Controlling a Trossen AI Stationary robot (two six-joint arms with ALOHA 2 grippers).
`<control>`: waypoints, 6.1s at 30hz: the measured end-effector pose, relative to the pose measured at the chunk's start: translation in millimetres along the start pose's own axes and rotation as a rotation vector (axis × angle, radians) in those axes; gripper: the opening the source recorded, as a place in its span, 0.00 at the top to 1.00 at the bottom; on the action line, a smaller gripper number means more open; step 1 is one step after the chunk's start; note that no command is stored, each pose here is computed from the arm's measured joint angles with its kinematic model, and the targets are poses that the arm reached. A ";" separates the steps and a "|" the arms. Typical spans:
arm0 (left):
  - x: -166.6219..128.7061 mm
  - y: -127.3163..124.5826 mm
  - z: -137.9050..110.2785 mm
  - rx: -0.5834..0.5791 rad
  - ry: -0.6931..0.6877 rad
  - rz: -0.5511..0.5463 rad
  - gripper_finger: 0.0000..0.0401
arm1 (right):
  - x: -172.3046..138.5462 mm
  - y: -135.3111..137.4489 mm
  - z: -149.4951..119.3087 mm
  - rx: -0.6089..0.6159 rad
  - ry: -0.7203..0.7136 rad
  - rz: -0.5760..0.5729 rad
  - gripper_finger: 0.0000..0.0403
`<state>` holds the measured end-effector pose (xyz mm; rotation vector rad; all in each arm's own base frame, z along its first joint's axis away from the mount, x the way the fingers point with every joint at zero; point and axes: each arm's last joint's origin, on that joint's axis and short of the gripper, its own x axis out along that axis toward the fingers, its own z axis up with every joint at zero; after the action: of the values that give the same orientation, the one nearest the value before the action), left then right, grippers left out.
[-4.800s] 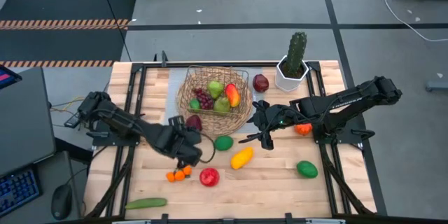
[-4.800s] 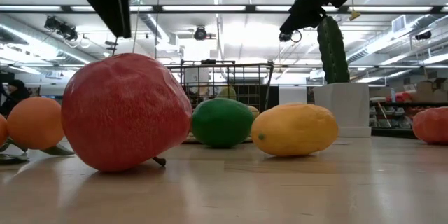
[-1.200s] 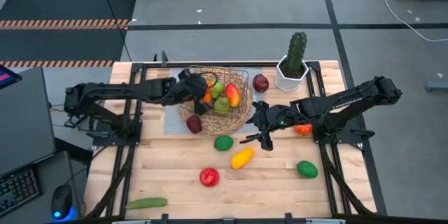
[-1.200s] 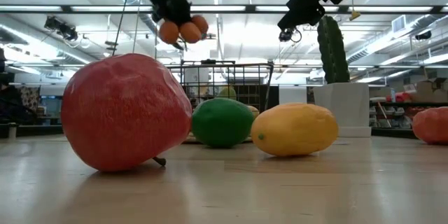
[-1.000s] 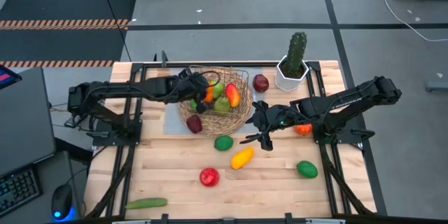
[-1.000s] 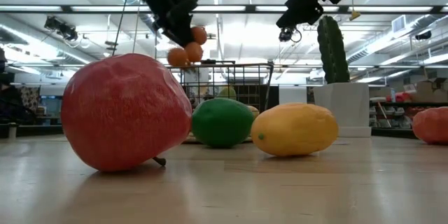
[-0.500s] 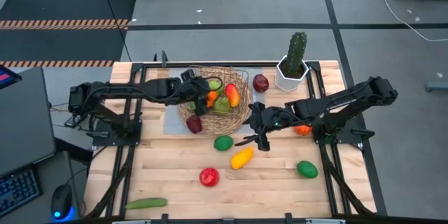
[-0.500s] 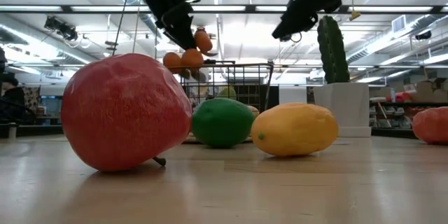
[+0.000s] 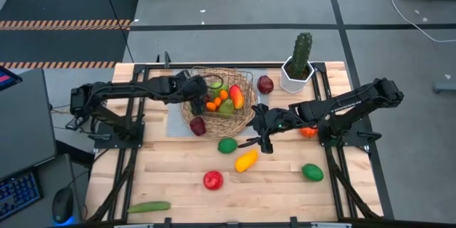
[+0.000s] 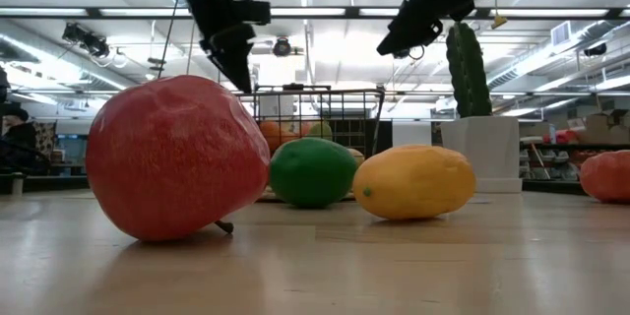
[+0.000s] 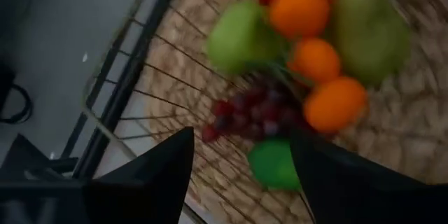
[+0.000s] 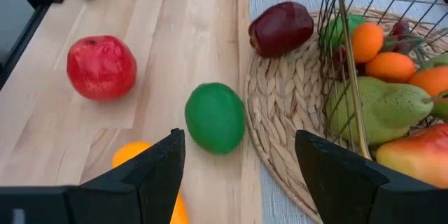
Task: Build produce basket
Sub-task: Put the bottom dark red apple into the gold wire basket, then adjust the gold wire basket
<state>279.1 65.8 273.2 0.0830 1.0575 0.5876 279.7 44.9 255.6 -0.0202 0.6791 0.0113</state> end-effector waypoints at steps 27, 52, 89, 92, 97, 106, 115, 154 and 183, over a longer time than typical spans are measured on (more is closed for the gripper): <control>-30.7 -116.3 -44.2 1.044 0.087 -0.180 0.35 | -0.3 0.2 2.4 -0.008 -0.026 0.002 0.32; 32.0 -123.8 -43.5 1.199 0.288 -0.140 0.08 | -0.3 0.2 2.1 -0.015 -0.022 0.003 0.32; -3.5 -144.7 -32.3 1.016 0.191 0.246 0.28 | -0.6 0.5 2.0 -0.017 -0.022 0.006 0.32; -13.2 -131.7 -13.6 0.957 0.160 0.321 0.28 | -1.0 0.5 2.2 -0.016 -0.023 0.006 0.32; -31.1 -97.6 15.4 0.799 0.098 0.348 0.28 | -1.0 0.5 2.1 -0.008 -0.022 0.006 0.32; -16.1 -20.9 47.5 0.443 0.064 0.261 0.23 | -1.0 0.7 2.6 -0.005 -0.027 0.010 0.32; 8.6 19.2 47.7 0.223 0.129 0.138 0.15 | -1.1 1.9 2.3 -0.007 -0.023 0.031 0.32; 18.1 -31.6 8.9 0.376 0.297 -0.216 0.14 | -1.2 1.9 2.3 -0.010 -0.023 0.032 0.32; -32.9 20.5 -7.3 0.262 0.482 0.221 0.14 | -1.5 3.9 2.1 -0.015 -0.023 0.038 0.32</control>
<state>252.8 65.3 302.7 0.3020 1.6056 0.6828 279.9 48.8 258.1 -0.0211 0.6561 0.0533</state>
